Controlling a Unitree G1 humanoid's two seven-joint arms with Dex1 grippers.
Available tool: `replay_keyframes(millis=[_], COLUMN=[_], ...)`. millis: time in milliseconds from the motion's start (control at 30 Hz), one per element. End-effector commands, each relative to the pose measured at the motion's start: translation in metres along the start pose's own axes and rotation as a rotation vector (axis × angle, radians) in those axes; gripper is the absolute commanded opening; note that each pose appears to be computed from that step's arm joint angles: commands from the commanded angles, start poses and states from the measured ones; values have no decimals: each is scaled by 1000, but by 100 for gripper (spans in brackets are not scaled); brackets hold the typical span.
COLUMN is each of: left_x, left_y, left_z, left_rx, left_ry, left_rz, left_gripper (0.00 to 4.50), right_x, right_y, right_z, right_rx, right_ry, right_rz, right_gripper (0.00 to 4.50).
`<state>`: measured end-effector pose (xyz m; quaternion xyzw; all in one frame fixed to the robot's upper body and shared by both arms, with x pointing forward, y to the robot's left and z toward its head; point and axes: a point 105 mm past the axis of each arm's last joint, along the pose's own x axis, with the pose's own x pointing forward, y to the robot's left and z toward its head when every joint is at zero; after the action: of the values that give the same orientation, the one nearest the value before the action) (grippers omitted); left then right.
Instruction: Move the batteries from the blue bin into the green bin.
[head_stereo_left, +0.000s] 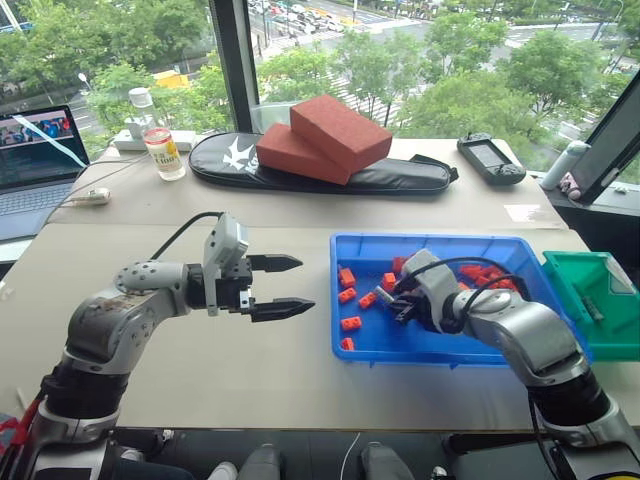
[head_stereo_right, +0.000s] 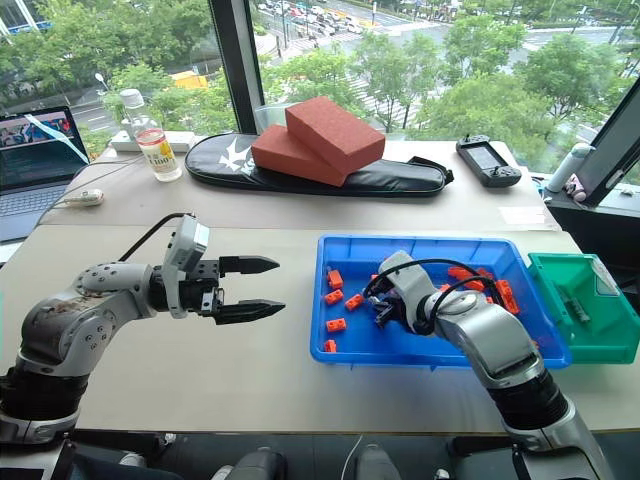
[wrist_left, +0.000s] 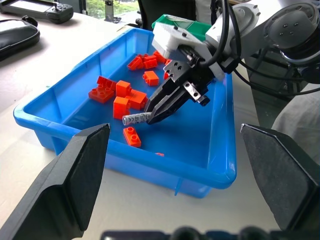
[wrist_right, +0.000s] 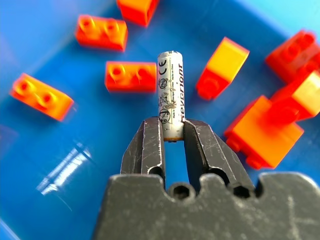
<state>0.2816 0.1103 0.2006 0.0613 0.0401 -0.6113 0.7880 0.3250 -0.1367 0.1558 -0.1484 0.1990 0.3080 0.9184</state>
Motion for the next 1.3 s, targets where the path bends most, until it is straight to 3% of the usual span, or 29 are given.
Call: replay_keyframes(millis=[33,200,333,400,500,633,800,1067,1133,1200,1300], left_x=[-2,-1,1,2,2,3,2,1,1,1,1], left_y=[-3,-3,-4,-3,-3,-3,-3,-3,-3,-4,-4], left_z=[8,6,7,7,7,7,7,7,8,7,8], left_rx=[34,32,32,33,34,37,38,37,38,39,41], left_ry=[-15,-12,-16,-17,-17,-14,-12,-7,-8,-6,-7], left_rz=[-5,-7,-18,-20,-23,-24,-24,-24,-25,-26,-29], left_gripper=[450,450,450,450,450,450,450,450,450,450,450], right_x=[-39,-83,-127,-145,-152,-151,-151,-161,-165,-168,-171], right_y=[-15,-50,-151,-171,-179,-182,-179,-180,-181,-181,-183], right_z=[59,92,50,30,12,-24,-48,-64,-65,-64,-40], right_rx=[-12,44,113,126,120,69,138,166,166,168,172], right_ry=[-293,-551,-415,-345,-259,-42,38,102,108,108,-18], right_rz=[-57,-214,-810,-966,-1036,-1072,-1077,-1110,-1127,-1141,-1135], right_gripper=[26,26,26,26,26,26,26,26,127,186,284])
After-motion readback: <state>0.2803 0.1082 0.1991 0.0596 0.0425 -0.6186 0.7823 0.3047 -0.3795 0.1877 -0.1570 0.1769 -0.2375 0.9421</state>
